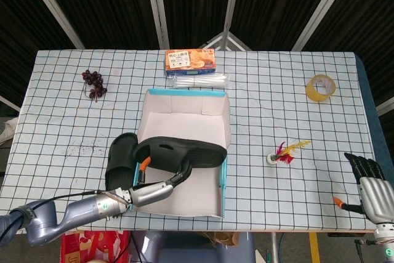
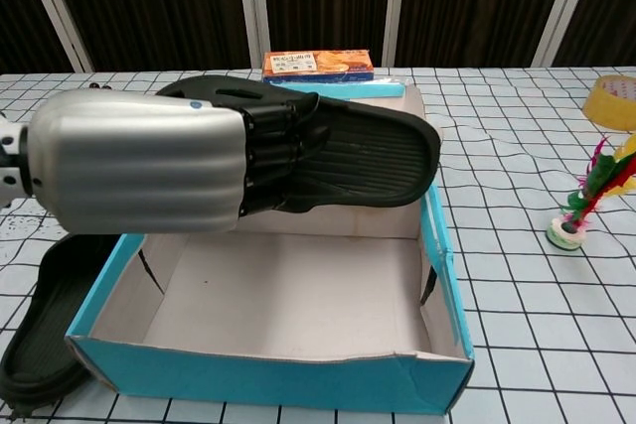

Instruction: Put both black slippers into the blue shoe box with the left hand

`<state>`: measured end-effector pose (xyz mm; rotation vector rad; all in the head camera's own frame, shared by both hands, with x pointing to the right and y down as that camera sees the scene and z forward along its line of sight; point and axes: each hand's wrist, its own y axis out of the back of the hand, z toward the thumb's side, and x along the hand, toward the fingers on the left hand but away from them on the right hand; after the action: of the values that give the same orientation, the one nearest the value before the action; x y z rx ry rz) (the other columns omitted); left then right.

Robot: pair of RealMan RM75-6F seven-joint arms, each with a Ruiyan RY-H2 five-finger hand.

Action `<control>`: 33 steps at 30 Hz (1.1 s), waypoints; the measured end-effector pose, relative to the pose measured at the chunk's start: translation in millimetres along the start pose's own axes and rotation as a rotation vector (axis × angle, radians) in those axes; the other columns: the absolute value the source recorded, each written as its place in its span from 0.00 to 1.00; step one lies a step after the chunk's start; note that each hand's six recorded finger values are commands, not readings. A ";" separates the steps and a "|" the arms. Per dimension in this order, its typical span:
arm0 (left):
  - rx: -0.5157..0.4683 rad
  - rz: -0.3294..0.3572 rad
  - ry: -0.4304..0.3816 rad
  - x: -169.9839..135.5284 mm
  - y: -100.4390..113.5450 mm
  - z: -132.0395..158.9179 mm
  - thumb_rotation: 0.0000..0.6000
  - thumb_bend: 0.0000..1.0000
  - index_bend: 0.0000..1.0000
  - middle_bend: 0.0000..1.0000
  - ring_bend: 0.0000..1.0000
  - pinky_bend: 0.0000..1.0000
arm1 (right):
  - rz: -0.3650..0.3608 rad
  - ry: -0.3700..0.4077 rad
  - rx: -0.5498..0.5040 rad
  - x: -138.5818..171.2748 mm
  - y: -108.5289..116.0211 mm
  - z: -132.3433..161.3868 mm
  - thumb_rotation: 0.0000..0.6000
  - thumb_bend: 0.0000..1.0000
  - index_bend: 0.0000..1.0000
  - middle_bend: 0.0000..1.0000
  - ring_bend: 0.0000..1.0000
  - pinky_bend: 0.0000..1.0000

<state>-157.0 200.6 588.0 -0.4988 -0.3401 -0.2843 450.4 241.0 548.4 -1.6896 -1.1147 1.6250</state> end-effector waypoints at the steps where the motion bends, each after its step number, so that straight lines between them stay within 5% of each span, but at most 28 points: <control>1: -0.003 -0.001 -0.005 0.1 -0.7 2.4 1.00 0.58 0.49 0.59 0.13 0.17 | 0.000 0.000 0.000 0.0 0.0 0.0 1.00 0.16 0.05 0.11 0.08 0.04; 33: -0.045 0.030 -0.046 11.3 -9.2 23.9 1.00 0.58 0.50 0.59 0.13 0.17 | 0.005 -0.002 -0.007 0.8 0.0 -0.9 1.00 0.16 0.05 0.11 0.08 0.04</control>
<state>-155.9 203.0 615.8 -0.5555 -0.3715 -0.2518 451.2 241.8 548.1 -1.6965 -1.1196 1.6283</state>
